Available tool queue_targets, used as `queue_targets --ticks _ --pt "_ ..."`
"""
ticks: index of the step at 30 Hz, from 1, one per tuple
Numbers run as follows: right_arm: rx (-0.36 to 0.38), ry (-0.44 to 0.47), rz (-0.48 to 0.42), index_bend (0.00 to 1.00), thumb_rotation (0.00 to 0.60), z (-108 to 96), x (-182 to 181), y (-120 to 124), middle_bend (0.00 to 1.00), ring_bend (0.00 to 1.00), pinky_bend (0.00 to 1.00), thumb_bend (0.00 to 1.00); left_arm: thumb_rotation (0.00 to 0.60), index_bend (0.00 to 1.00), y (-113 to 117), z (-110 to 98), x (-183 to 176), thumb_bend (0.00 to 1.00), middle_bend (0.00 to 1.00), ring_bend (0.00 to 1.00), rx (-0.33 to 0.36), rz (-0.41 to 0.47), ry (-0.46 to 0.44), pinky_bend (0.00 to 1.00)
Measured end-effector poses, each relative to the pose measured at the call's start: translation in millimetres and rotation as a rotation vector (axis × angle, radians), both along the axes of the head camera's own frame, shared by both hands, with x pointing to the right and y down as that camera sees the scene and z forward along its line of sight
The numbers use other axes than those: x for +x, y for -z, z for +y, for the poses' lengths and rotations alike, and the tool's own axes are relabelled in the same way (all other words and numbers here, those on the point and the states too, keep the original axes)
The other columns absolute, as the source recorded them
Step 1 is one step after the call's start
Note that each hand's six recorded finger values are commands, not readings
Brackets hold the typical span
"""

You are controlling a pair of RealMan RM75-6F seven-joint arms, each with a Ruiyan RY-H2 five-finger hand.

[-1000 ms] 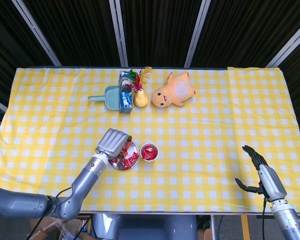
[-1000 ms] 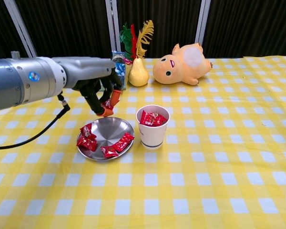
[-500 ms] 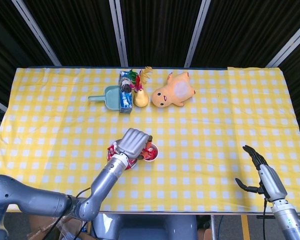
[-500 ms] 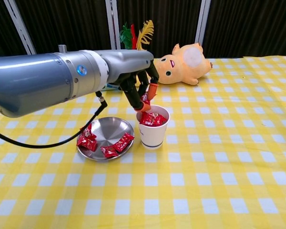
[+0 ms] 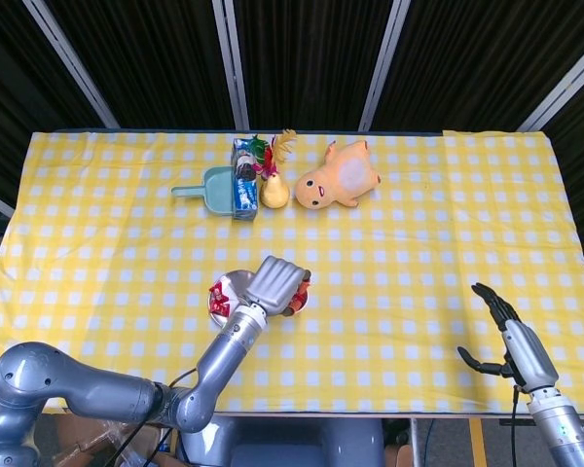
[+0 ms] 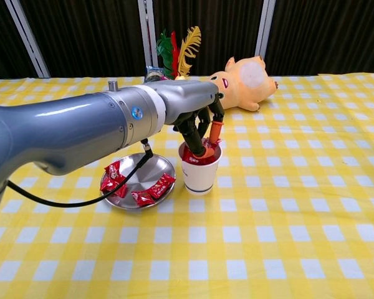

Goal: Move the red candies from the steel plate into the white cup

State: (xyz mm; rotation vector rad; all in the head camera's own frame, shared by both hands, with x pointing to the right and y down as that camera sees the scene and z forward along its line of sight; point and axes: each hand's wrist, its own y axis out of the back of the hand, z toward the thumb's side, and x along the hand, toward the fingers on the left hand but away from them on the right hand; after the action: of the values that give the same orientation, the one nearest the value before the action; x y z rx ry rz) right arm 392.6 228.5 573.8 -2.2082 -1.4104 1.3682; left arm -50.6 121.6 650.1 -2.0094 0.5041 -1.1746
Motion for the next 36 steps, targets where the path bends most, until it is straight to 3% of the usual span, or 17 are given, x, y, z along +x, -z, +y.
queue_targets --ticks 7,17,29,36 --pt "0.002 -0.004 0.002 0.00 0.600 0 0 0 0.00 0.00 0.00 0.36 0.600 0.49 -5 4 -6 0.32 0.59 0.83 -0.022 -0.030 -0.016 0.90" --pt "0.005 0.000 0.004 0.00 0.600 0 0 1 0.00 0.00 0.00 0.36 0.600 0.35 5 -7 -13 0.27 0.36 0.83 -0.008 -0.006 0.025 0.90" --pt "0.010 0.002 0.007 0.00 0.600 0 0 1 0.00 0.00 0.00 0.36 0.600 0.34 24 -14 -29 0.27 0.34 0.83 0.014 0.067 0.075 0.90" --pt "0.011 0.004 0.007 0.00 0.600 0 0 1 0.00 0.00 0.00 0.36 0.600 0.33 24 -17 -55 0.27 0.34 0.83 0.026 0.051 0.113 0.90"
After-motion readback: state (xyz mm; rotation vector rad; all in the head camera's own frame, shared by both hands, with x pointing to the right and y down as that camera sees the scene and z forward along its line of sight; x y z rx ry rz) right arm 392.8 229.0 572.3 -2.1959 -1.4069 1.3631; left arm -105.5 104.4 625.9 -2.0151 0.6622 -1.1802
